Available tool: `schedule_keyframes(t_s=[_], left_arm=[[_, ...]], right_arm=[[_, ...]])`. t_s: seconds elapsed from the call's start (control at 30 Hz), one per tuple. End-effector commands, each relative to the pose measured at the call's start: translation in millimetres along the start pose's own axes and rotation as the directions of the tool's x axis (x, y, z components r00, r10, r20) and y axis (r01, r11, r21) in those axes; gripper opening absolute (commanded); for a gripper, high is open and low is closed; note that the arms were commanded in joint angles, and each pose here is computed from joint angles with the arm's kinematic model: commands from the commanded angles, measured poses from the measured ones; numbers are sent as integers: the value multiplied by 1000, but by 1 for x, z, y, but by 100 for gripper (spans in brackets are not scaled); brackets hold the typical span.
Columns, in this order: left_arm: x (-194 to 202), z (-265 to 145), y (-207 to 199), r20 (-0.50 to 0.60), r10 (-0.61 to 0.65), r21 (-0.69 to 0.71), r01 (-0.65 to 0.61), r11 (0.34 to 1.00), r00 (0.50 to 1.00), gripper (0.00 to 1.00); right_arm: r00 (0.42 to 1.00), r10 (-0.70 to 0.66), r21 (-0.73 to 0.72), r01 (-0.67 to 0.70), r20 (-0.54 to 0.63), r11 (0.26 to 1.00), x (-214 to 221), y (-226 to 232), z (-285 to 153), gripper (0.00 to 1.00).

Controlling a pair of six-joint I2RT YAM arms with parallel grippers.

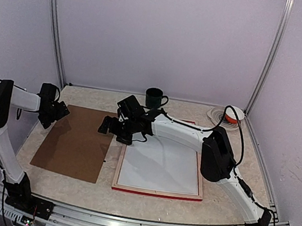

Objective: Put the photo into the frame
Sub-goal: Move the backboard to the frame body.

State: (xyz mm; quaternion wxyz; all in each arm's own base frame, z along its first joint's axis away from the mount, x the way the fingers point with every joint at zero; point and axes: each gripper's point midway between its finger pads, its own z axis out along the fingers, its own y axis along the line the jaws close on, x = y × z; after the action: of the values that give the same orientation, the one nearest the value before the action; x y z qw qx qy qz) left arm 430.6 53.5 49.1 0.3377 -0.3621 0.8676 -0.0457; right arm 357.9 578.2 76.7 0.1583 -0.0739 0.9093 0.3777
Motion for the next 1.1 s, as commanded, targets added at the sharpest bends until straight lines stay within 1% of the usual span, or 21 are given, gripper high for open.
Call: schedule_keyframes(t_s=[0.0, 0.2, 0.53, 0.67, 0.8, 1.07], left_arm=[[1, 3, 5, -2, 10, -19, -10, 1000, 1000, 99], [11, 10, 6, -39, 5, -15, -5, 1000, 999, 99], [31, 19, 10, -90, -21, -5, 20, 1000, 996, 99], [40, 20, 6, -117, -25, 22, 28, 999, 993, 98], [50, 14, -6, -134, -17, 60, 26, 998, 991, 98], [44, -18, -23, -89, -56, 126, 67, 990, 994, 99]], right_arm=[[1000, 16, -26, -16, 6, 1000, 1, 3, 13, 99], [999, 34, -42, -35, -20, 998, 9, 0, 22, 99], [997, 69, -35, -70, -18, 997, 12, -5, 30, 99], [997, 75, -42, -76, -19, 996, 12, -5, 31, 99], [997, 77, -34, -78, -18, 996, 13, -6, 32, 99], [996, 88, 2, -88, -4, 996, 12, -14, 32, 99]])
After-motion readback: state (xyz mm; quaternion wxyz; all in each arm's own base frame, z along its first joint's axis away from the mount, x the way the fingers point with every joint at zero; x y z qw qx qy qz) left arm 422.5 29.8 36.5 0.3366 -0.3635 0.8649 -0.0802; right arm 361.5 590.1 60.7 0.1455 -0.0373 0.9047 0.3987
